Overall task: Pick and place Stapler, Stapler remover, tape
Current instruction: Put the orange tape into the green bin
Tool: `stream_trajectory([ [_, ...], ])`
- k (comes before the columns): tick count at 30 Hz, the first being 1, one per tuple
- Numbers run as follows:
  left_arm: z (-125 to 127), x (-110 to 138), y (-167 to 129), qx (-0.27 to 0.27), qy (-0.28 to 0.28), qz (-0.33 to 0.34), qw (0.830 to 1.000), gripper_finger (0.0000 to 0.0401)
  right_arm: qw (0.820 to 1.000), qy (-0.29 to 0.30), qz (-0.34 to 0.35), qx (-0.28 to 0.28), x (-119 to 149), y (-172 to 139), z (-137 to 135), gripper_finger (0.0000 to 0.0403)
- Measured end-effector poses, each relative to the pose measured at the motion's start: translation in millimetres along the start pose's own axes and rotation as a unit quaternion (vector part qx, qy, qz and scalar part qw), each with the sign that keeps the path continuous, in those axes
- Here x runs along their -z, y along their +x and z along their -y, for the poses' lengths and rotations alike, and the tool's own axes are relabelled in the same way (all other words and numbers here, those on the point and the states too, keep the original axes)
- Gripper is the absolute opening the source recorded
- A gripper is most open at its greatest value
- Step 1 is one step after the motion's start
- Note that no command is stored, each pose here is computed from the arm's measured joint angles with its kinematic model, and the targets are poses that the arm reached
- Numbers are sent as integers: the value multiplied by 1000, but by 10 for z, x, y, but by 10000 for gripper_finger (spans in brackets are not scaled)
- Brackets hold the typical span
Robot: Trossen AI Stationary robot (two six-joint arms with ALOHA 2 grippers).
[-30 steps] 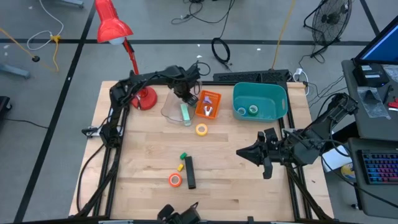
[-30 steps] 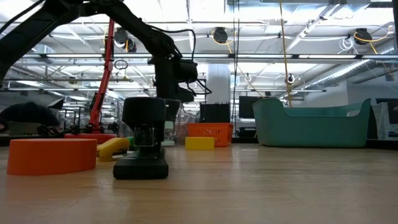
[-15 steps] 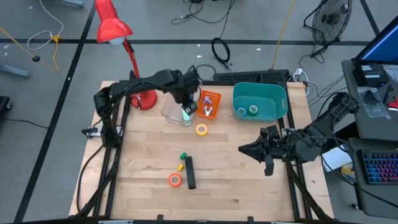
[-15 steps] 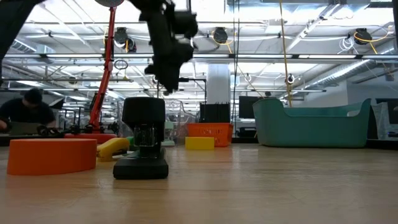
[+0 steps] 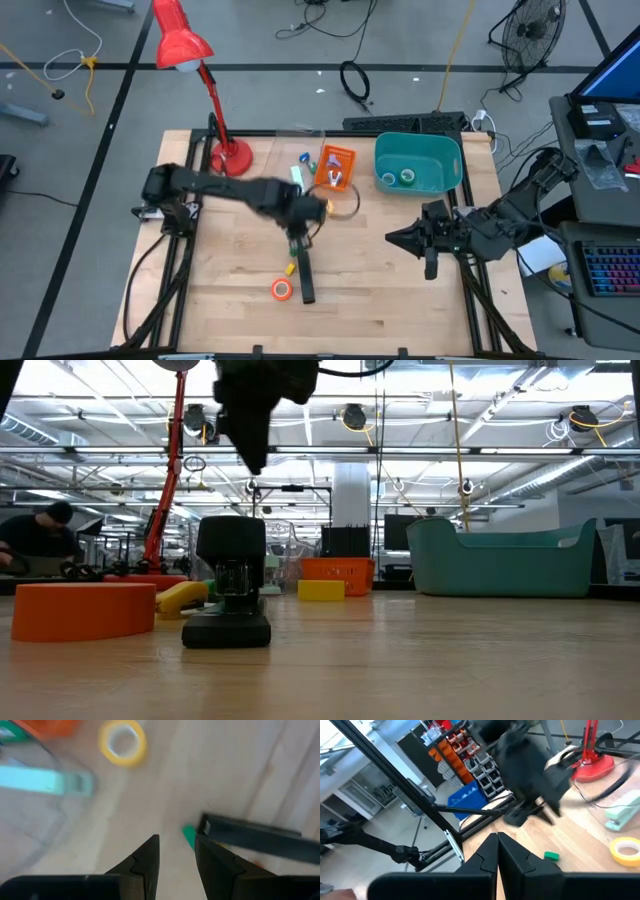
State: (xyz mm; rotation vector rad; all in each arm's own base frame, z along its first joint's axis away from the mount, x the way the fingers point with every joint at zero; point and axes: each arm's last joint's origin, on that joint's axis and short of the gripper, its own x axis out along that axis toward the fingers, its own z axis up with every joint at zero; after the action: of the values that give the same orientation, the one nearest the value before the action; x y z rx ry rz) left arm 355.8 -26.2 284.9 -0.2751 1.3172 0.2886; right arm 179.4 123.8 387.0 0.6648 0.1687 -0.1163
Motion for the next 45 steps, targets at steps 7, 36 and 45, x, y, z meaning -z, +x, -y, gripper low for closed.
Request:
stream_trajectory([
  [7, 477, 478, 274, -9, 17, -52, 998, 127, 1000, 0, -4, 7, 10, 1, 15, 0],
  [36, 989, 1402, 962, -1, 26, -4, 1000, 127, 999, 30, -12, 31, 171, 92, 152, 0],
  [45, 967, 1322, 981, 27, 33, -10, 999, 127, 999, 36, -12, 30, 174, 94, 153, 0],
])
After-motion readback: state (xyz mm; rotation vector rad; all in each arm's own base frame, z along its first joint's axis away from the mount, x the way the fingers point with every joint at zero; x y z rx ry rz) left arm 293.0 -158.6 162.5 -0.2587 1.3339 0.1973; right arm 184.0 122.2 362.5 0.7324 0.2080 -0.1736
